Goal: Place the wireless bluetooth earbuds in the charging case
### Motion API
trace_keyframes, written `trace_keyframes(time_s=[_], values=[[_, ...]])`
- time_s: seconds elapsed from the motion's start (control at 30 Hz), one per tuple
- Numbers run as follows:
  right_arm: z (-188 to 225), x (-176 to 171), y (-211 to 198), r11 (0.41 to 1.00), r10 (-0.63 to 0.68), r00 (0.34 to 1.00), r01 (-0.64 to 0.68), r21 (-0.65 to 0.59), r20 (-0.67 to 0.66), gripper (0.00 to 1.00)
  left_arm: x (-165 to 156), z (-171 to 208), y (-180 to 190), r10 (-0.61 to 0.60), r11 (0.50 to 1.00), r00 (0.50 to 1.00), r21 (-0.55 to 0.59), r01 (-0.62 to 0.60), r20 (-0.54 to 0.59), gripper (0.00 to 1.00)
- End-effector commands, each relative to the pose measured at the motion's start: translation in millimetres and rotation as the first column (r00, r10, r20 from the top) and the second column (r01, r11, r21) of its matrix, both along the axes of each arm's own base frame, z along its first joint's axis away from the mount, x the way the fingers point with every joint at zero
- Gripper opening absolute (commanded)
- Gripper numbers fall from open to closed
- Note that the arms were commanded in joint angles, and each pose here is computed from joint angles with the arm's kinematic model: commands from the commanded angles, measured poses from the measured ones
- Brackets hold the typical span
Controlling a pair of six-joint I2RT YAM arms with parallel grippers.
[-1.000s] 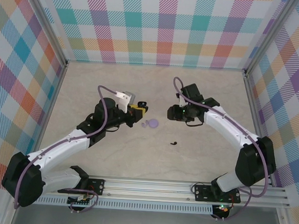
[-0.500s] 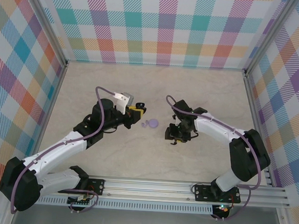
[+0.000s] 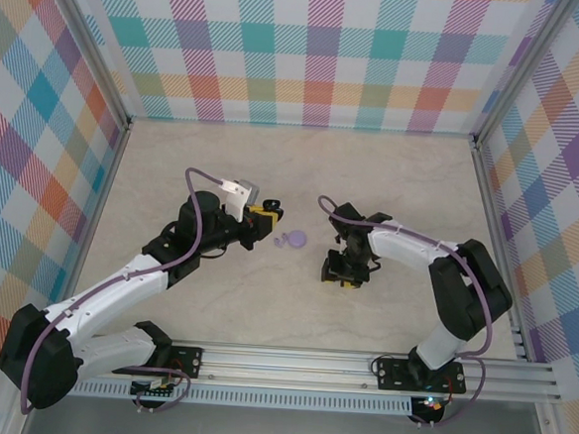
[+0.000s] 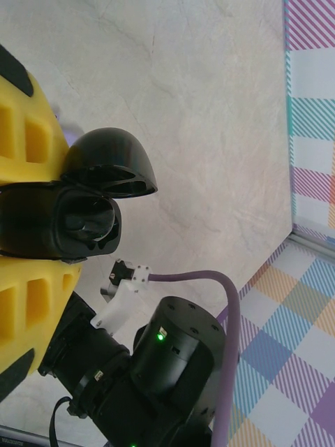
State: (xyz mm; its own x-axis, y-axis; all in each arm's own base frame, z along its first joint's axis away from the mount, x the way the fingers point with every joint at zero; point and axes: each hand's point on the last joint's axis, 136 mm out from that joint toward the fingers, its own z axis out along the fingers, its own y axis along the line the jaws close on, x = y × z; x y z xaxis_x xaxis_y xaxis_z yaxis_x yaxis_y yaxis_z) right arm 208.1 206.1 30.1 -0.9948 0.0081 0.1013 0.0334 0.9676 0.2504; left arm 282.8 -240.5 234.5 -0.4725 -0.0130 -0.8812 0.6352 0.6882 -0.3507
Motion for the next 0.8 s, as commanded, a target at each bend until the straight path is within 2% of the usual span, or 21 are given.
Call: trace_keyframes(time_s=[0.0,0.43,0.77], values=[[-7,-2,-3,0.999,-0.019,1.000,0.019,-0.039,-0.013,0.44,-2,1,2,-0.009,1.000,1.000,0.007,0.009,0.014,0.03],[-18,20,-6,0.992,-0.015,0.999,0.020,-0.122,0.036,0.39,-2,0,1,-0.016,1.000,1.000,0.011,0.016,0.009,0.03],[-15,40,-3,0.985,0.033,0.996,-0.020,-0.170,0.077,0.40,-2,-1,2,-0.017,1.000,1.000,0.017,0.017,0.006,0.03]])
